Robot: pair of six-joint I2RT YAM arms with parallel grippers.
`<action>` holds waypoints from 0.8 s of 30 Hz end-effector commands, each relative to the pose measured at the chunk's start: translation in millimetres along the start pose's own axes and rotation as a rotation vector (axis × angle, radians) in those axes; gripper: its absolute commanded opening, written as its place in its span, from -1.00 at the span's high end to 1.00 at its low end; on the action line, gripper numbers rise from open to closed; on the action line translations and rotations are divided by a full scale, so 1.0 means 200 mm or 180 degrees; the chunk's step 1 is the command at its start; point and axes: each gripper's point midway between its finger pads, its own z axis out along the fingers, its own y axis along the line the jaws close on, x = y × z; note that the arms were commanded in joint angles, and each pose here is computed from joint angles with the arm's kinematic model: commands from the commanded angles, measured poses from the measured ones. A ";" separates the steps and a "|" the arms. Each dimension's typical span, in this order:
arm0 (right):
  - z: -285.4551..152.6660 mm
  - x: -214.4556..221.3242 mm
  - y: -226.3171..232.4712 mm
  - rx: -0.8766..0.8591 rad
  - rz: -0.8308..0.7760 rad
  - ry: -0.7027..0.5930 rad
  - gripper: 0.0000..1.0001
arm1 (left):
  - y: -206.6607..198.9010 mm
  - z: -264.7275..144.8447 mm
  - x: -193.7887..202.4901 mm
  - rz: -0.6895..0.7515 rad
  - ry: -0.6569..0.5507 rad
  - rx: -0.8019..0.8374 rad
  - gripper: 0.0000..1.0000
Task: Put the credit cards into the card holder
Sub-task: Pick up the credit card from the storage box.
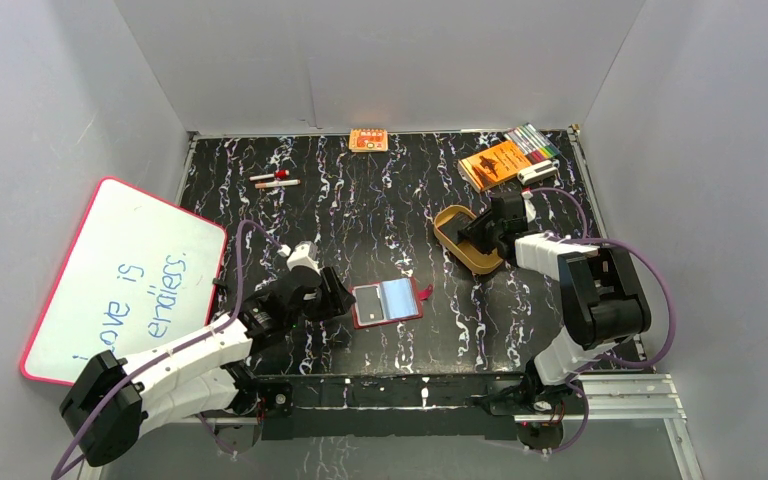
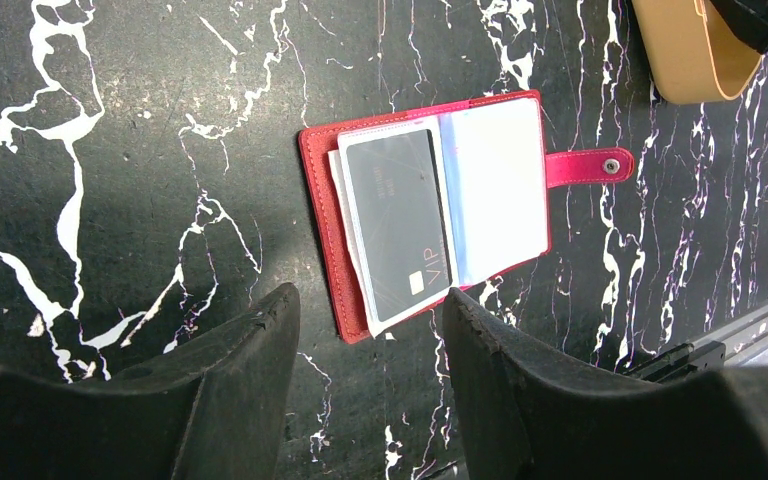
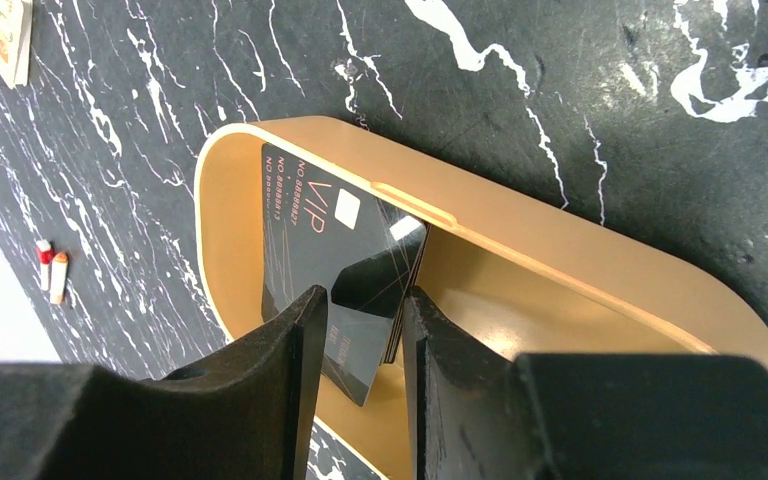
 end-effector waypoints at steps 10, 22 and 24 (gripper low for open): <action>0.00 -0.10 0.17 -0.0318 -0.0109 -0.0124 0.20 | 0.02 0.02 0.00 -0.0006 -0.0026 -0.0043 -0.06; -0.04 -0.09 0.14 -0.0215 -0.0122 -0.0100 -0.05 | 0.02 0.02 0.01 -0.0008 -0.0012 -0.0051 -0.06; -0.03 -0.08 0.12 -0.0197 -0.0127 -0.0077 -0.04 | 0.02 0.02 0.01 -0.0012 0.0003 -0.0053 -0.06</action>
